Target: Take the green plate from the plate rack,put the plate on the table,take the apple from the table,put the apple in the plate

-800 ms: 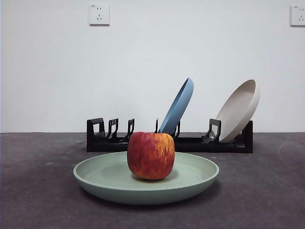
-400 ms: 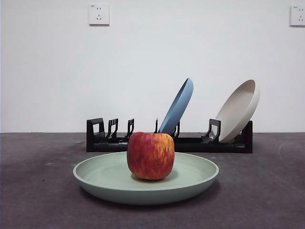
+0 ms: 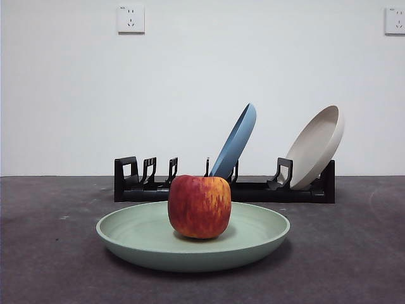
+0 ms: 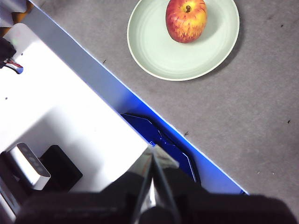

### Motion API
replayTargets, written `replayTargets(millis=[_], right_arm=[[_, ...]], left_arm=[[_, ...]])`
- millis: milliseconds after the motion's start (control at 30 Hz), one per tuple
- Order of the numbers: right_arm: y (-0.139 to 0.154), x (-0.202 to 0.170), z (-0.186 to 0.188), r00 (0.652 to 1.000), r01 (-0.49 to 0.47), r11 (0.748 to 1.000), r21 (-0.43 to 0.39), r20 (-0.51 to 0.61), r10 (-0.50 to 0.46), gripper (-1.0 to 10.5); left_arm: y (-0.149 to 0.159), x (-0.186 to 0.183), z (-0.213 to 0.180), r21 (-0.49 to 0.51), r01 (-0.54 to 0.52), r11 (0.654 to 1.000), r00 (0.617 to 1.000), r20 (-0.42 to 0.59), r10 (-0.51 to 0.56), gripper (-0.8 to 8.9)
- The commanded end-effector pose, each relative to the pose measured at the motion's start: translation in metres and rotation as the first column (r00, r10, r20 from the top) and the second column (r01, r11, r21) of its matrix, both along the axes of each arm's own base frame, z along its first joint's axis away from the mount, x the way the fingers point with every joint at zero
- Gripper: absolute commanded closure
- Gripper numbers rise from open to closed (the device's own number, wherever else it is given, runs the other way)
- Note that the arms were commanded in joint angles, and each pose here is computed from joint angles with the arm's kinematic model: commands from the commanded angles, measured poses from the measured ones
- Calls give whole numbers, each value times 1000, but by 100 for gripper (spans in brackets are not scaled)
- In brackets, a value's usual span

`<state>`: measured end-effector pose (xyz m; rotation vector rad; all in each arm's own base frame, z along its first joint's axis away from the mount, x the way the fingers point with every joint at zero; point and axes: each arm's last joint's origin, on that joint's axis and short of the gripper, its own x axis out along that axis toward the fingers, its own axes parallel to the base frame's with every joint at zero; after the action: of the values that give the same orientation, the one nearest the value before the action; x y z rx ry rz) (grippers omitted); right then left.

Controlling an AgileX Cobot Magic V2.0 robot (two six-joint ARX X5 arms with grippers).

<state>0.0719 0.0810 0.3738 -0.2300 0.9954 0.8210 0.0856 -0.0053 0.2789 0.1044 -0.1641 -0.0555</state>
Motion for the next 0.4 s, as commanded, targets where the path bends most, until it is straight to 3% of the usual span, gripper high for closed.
replayTargets(millis=[33, 400], right_arm=[[-1, -1, -1, 1000, 2, 1000, -9, -14, -2, 946], [-1, -1, -1, 1000, 2, 1000, -9, -14, -2, 946]], left_arm=[[2, 3, -26, -52, -20, 998, 999, -34, 18, 816], [2, 9, -96, -75, -33, 997, 988, -152, 21, 816]])
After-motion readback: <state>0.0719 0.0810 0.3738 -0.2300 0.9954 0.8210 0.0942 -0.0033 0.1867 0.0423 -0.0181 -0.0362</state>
